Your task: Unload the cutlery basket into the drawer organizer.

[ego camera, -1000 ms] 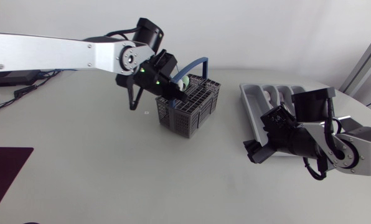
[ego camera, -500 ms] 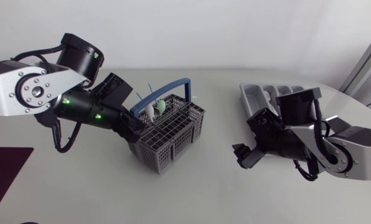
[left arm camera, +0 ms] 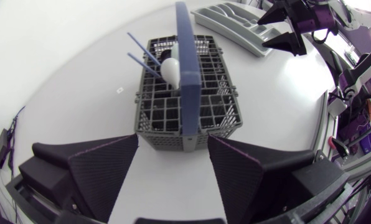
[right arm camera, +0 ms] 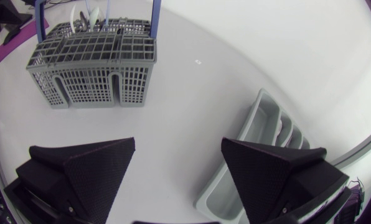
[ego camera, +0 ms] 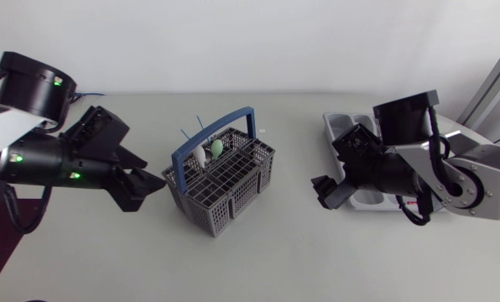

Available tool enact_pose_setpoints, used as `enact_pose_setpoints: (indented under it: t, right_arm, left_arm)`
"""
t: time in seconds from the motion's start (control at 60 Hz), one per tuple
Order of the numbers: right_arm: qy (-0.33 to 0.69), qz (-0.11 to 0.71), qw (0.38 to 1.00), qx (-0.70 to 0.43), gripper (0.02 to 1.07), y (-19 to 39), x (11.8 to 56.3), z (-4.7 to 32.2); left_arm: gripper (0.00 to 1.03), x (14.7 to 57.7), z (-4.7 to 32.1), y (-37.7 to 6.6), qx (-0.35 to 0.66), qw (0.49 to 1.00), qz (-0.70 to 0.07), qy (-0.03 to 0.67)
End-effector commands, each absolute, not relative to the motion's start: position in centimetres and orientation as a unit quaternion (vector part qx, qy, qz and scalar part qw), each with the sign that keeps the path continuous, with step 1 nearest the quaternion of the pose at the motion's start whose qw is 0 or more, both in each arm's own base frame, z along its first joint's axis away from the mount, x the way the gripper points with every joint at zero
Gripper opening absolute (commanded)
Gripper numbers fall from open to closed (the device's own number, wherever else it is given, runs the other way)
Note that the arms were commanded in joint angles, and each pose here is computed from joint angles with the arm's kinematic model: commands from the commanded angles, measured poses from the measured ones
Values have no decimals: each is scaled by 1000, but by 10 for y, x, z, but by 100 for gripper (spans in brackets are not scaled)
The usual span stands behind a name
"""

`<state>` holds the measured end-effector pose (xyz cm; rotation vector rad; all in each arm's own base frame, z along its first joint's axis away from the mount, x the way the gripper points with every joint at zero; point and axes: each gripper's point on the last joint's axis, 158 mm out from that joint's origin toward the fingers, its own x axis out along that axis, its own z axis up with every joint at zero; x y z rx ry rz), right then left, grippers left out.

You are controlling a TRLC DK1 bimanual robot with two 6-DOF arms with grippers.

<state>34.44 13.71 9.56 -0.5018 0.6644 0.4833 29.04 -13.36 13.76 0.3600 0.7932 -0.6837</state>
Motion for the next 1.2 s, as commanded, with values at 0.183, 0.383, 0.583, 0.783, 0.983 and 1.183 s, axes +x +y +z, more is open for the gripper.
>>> enact_pose_setpoints:
  t: [0.183,0.383,0.583,0.783,0.983,1.183]
  right_arm:
    - [345,240,880,-220,102,154,390,84]
    - [362,266,868,-212,102,176,394,69]
    - [366,284,860,-212,102,198,390,63]
    - [377,293,853,-210,102,220,402,57]
    - [380,281,858,-204,102,232,430,55]
    - [370,247,871,-210,102,228,467,59]
  left_arm:
    - [84,281,93,-94,177,836,-301,424]
    - [83,328,77,-68,163,858,-258,412]
    - [82,367,60,-76,147,853,-266,425]
    - [82,383,66,-115,154,853,-300,398]
    - [82,362,61,-155,172,833,-345,396]
    - [83,314,59,-203,205,793,-413,397]
